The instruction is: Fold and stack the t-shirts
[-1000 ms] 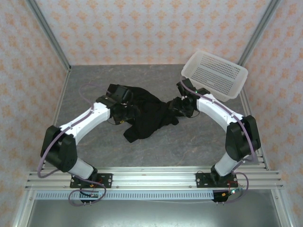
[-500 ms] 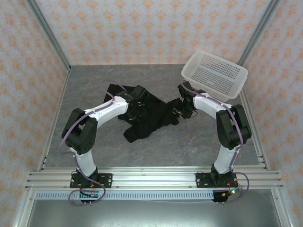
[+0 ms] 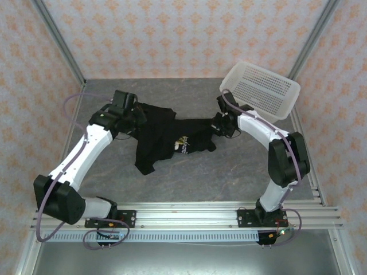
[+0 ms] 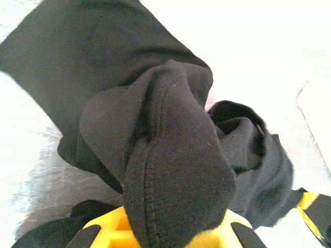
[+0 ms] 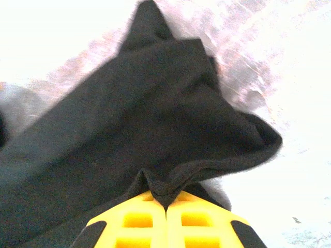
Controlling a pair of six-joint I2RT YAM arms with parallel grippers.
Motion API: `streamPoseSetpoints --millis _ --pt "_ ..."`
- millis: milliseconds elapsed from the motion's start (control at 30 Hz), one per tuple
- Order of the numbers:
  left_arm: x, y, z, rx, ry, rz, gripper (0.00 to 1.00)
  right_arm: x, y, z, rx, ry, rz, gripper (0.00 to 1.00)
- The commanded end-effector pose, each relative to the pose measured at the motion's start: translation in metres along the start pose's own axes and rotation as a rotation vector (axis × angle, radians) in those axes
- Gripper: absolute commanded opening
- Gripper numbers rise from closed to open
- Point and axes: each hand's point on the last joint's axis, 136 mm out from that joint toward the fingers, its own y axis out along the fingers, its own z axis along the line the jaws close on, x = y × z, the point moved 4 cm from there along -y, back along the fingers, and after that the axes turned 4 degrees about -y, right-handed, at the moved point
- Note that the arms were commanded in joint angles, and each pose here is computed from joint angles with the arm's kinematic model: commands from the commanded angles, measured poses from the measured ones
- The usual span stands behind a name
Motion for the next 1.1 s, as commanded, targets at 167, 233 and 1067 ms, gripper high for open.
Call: streamPoseSetpoints --millis 167,233,1067 --pt "0.035 0.006 0.066 0.153 -0.146 -0.030 0.00 0.010 -0.020 -0.007 -0.077 -0.069 -0.052 0.00" --pt "0.042 0.009 0.077 0.196 -0.154 -0.031 0.00 0.007 -0.023 -0.004 -0.053 -0.070 -0.036 0.00" --pt "-0.153 0.062 0.135 0.484 -0.056 0.501 0.68 -0.039 -0.031 -0.008 -0.082 -0.134 0.145 0.00"
